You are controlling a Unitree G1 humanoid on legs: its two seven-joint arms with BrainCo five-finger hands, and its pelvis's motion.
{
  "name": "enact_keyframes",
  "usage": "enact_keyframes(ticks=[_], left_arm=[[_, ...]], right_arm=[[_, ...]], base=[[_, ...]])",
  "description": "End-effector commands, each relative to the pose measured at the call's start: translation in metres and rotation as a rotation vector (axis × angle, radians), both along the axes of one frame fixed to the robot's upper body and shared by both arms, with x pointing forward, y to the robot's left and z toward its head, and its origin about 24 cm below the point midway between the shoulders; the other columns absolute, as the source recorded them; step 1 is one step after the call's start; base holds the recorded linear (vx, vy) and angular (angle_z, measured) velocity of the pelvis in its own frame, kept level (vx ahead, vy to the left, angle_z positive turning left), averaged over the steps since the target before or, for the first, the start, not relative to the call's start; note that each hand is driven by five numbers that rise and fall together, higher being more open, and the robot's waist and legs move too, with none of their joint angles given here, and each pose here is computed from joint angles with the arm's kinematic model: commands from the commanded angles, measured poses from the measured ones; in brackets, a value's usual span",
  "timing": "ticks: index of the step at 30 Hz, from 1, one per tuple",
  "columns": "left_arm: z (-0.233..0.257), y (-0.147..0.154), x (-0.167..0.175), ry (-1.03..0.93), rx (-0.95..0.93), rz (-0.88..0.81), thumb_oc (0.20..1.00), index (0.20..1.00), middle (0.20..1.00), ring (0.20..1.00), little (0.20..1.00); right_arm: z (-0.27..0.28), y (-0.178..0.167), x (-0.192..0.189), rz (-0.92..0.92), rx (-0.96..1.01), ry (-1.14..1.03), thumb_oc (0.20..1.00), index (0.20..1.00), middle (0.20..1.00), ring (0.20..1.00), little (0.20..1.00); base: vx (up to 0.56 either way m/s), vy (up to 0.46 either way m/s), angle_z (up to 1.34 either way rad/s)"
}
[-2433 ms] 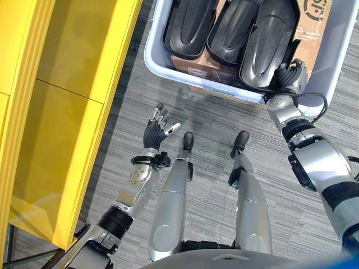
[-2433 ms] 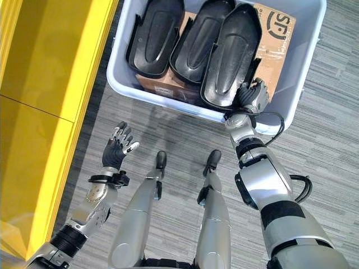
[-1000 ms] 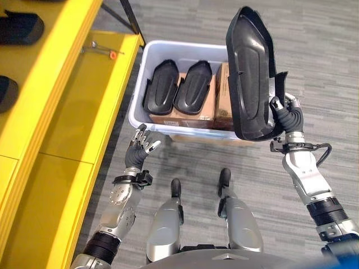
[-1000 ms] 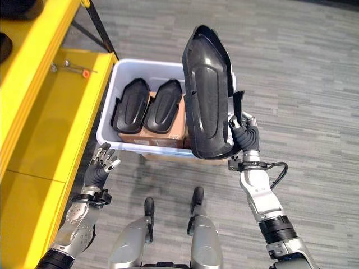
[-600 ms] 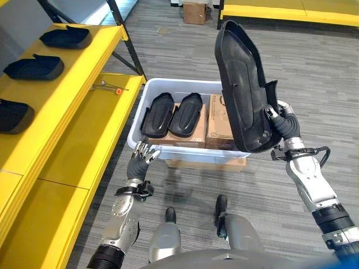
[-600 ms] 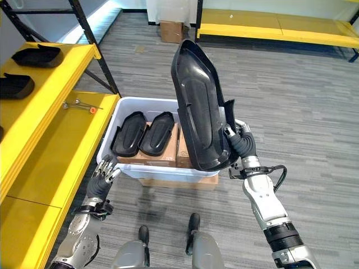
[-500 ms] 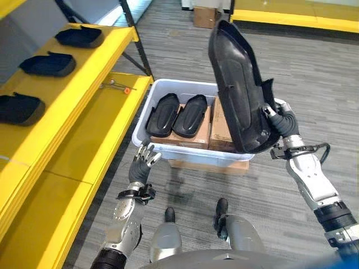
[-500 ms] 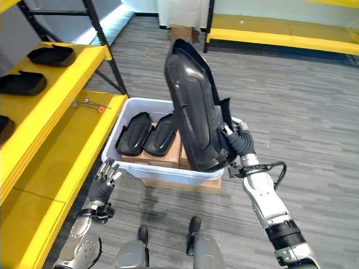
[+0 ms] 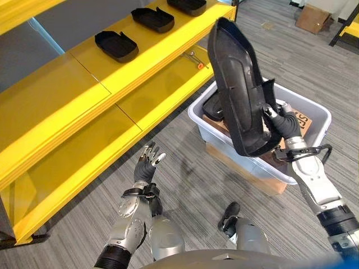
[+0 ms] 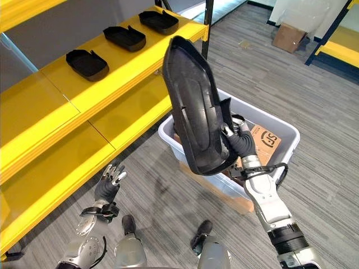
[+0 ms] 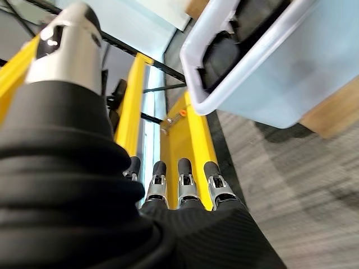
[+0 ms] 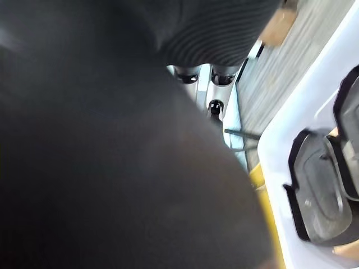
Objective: Move parts from the plastic box to the shelf.
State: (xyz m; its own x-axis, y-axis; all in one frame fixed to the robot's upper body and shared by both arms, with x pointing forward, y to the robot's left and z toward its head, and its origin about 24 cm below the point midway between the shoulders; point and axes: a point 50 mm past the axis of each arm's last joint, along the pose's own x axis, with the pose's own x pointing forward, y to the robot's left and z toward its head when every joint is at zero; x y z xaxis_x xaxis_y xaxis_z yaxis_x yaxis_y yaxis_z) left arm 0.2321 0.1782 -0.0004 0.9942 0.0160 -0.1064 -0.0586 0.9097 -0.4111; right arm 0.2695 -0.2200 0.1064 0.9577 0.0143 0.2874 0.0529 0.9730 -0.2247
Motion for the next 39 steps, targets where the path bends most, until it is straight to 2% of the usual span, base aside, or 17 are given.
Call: enact_keyframes(ticks=[1, 7, 12, 15, 24, 31, 39], left_arm=[[0.030, 0.023, 0.004, -0.141, 0.070, 0.044, 1.000, 1.000, 1.000, 1.000, 1.000], [0.038, 0.045, 0.005, -0.163, 0.126, 0.141, 1.000, 1.000, 1.000, 1.000, 1.000], [0.043, 0.045, 0.017, -0.172, 0.202, 0.144, 1.000, 1.000, 1.000, 1.000, 1.000], [0.045, 0.034, 0.024, -0.187, 0.198, 0.117, 1.000, 1.000, 1.000, 1.000, 1.000], [0.048, 0.028, 0.030, -0.216, 0.173, 0.129, 1.000, 1.000, 1.000, 1.000, 1.000], [0.040, 0.025, 0.026, -0.189, 0.130, 0.128, 1.000, 1.000, 1.000, 1.000, 1.000], [0.038, 0.018, 0.023, -0.186, 0.078, 0.117, 1.000, 1.000, 1.000, 1.000, 1.000]], right_arm=[[0.021, 0.020, -0.005, 0.085, 0.087, -0.121, 0.200, 0.200, 0.200, 0.200, 0.200], [0.017, 0.045, 0.002, 0.168, 0.124, -0.096, 0.200, 0.200, 0.200, 0.200, 0.200], [0.011, 0.046, 0.001, 0.160, 0.151, -0.072, 0.200, 0.200, 0.200, 0.200, 0.200], [0.003, 0.043, -0.007, 0.153, 0.185, -0.051, 0.200, 0.200, 0.200, 0.200, 0.200], [0.010, 0.048, 0.002, 0.166, 0.222, -0.079, 0.200, 0.200, 0.200, 0.200, 0.200], [0.007, 0.026, -0.003, 0.098, 0.161, -0.074, 0.200, 0.200, 0.200, 0.200, 0.200], [0.008, 0.019, -0.003, 0.088, 0.149, -0.071, 0.200, 0.200, 0.200, 0.200, 0.200]], base=[[0.16, 0.187, 0.54], [0.16, 0.222, 0.16], [0.18, 0.379, 0.85], [0.21, 0.195, 1.71], [0.14, -0.169, 0.66], [0.16, -0.279, 0.49], [0.07, -0.233, 0.17]])
